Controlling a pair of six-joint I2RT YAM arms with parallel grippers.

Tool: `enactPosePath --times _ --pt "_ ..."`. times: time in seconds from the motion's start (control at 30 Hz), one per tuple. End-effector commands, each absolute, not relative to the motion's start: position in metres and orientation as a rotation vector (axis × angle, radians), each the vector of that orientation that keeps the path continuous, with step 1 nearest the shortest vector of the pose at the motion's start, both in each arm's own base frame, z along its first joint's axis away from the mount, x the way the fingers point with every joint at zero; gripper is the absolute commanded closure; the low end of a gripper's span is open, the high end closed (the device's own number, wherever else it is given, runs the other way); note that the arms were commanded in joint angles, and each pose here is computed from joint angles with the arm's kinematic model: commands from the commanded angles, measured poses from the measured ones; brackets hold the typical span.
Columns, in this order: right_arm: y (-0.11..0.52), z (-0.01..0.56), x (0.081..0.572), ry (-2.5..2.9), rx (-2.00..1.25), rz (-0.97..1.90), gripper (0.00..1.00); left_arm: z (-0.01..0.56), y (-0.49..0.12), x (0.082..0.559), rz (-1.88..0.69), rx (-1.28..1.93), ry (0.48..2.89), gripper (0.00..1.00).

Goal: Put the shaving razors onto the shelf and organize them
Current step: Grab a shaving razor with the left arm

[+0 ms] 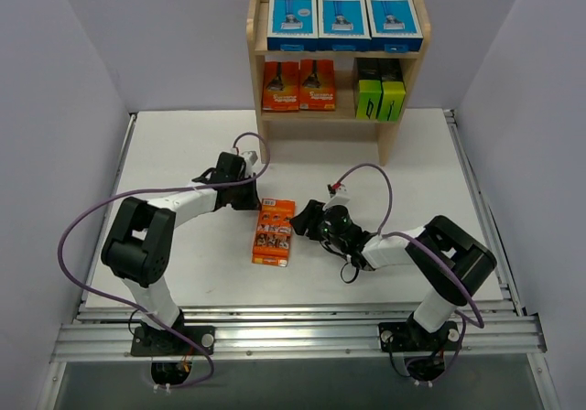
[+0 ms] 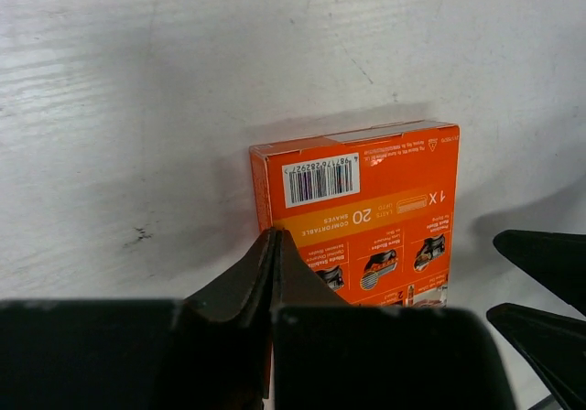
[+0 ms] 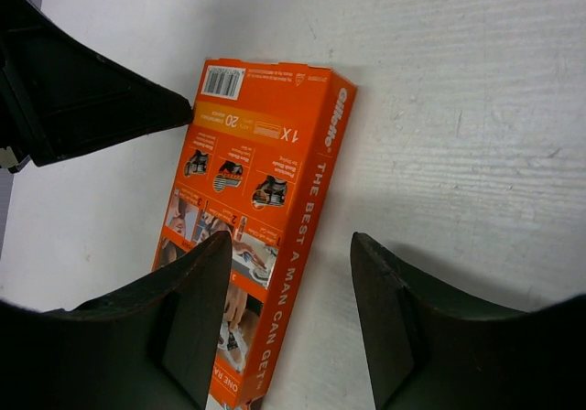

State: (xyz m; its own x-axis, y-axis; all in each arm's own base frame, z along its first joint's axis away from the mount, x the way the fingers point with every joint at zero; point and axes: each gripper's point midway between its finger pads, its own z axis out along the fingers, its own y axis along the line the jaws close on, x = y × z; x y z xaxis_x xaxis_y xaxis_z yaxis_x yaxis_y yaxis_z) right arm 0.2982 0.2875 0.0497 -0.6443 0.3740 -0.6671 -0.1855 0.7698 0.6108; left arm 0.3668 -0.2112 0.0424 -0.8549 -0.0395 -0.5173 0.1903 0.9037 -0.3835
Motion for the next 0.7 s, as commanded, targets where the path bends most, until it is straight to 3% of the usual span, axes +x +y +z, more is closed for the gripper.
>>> enactPosePath --times 0.0,0.17,0.2,0.3,0.5,0.67 --pt "0.3 0.059 0.291 2.062 0.151 0.947 0.5 0.04 -0.225 0.354 -0.595 0.176 2.577 0.96" --pt "0.306 0.053 0.277 2.072 0.151 0.974 0.52 0.049 -0.23 0.353 -0.607 0.181 2.556 0.95" --pt "0.307 0.053 0.276 2.073 0.151 0.977 0.52 0.053 -0.229 0.354 -0.605 0.178 2.544 0.9" --pt "0.311 0.05 0.273 2.072 0.155 0.991 0.54 0.059 -0.227 0.355 -0.593 0.177 2.526 0.87" --pt "0.307 0.039 0.27 2.092 0.189 0.973 0.57 0.09 -0.213 0.364 -0.501 0.178 2.438 0.55" --pt "0.307 0.039 0.268 2.093 0.194 0.964 0.58 0.104 -0.185 0.368 -0.324 0.163 2.403 0.52"
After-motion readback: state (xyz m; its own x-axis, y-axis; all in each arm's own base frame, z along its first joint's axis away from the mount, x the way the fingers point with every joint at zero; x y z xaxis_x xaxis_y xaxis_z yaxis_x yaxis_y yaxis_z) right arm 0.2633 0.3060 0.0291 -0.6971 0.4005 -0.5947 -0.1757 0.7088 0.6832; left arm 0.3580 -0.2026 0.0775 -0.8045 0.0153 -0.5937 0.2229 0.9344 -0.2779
